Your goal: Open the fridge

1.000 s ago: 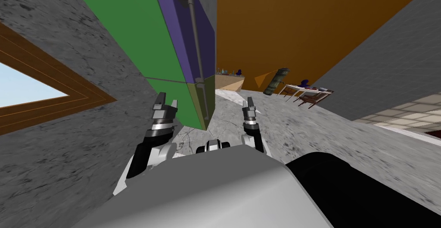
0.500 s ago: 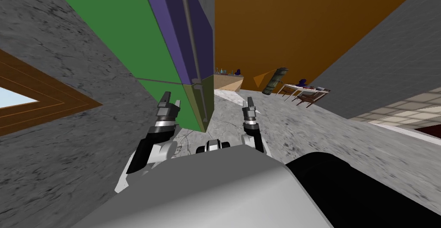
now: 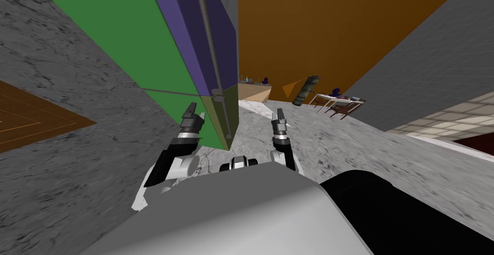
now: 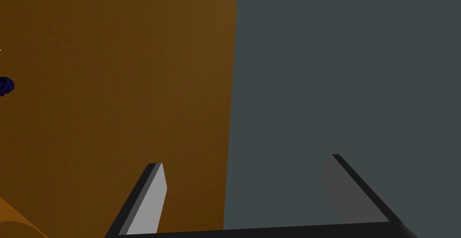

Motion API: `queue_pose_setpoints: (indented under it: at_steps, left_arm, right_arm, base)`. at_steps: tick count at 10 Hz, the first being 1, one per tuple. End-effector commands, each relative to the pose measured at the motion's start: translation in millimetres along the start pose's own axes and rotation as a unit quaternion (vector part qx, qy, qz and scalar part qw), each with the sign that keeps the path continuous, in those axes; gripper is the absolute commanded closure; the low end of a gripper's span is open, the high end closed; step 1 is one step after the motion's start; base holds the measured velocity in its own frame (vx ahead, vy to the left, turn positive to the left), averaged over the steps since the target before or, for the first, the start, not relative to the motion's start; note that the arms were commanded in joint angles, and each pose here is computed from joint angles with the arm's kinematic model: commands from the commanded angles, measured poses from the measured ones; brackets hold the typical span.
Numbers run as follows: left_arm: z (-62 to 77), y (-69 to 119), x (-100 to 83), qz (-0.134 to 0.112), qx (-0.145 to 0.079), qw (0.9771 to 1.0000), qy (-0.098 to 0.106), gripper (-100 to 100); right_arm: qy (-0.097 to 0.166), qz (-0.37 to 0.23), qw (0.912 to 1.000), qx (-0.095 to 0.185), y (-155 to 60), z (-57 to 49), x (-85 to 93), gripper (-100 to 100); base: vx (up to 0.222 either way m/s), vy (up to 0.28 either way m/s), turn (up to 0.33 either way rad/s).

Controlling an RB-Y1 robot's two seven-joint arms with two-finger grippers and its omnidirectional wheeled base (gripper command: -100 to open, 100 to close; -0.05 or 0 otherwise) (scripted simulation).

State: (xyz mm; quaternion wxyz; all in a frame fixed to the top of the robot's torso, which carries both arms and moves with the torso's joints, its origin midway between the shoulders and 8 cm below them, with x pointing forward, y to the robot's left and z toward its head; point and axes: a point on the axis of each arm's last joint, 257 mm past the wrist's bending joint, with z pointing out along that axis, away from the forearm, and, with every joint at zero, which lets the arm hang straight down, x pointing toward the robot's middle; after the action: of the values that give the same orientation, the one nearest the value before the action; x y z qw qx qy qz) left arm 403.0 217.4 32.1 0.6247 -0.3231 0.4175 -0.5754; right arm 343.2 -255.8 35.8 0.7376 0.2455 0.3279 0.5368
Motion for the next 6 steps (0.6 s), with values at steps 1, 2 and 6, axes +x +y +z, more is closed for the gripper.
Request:
queue_pose_setpoints:
  at_steps: [1,2,6]
  left_arm:
    - [3.0,10.8,5.0,-0.003,-0.027,0.9996,0.007,-100]
    - [4.6,14.2,7.0,-0.004,-0.036,0.9993,0.010,-100]
    - [9.1,26.2,13.5,-0.007,-0.068,0.9975,0.018,-100]
  right_arm:
    - [0.000,0.000,1.0000,0.000,0,0.0,0.0,0]
    - [0.000,0.000,1.0000,0.000,0,0.0,0.0,0]
    - [0.000,0.000,1.0000,0.000,0,0.0,0.0,0]
  base:
    - [0.081,0.003,-0.051]
    - [0.080,-0.002,-0.063]
    - [0.077,-0.003,-0.040]
